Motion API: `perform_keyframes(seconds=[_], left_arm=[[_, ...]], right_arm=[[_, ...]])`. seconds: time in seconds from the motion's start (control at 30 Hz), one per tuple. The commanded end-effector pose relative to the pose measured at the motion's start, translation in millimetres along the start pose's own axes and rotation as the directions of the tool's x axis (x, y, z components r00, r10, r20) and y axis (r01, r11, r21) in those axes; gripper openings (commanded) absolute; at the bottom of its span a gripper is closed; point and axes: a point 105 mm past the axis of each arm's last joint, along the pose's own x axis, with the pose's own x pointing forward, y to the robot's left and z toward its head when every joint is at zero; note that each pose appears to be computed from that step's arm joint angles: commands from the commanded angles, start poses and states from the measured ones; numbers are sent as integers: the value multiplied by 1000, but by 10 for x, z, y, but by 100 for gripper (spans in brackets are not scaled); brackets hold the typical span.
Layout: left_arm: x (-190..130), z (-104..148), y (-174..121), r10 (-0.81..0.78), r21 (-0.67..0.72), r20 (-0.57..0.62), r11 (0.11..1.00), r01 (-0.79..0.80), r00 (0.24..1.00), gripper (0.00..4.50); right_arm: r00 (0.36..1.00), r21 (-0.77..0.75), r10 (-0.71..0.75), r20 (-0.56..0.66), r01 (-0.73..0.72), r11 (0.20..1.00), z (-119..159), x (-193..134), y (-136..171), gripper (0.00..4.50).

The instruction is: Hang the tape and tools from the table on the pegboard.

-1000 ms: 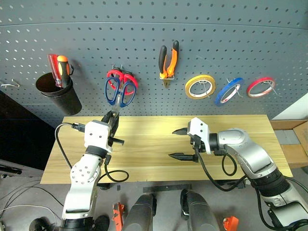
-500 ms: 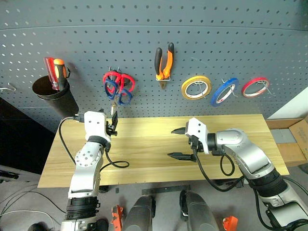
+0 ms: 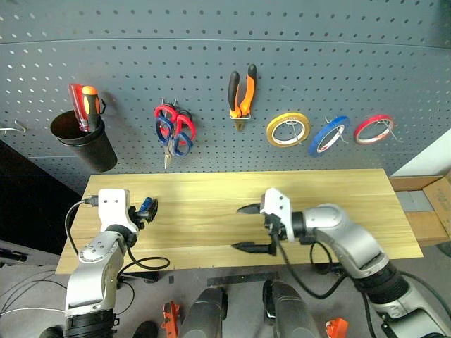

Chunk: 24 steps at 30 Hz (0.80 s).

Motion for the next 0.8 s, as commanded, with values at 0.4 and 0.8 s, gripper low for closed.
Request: perform_keyframes(seconds=[0.4,0.8], left_arm=[[304,-221,107,-9,54,-187,998,19,982,403],[376,-307,264,-1,62,-261,998,18,965,403]], right_arm=[[996,-21,-53,76,55,998,188,140,95,450],[995,-9,-81,51,82,997,172,78,117,450]])
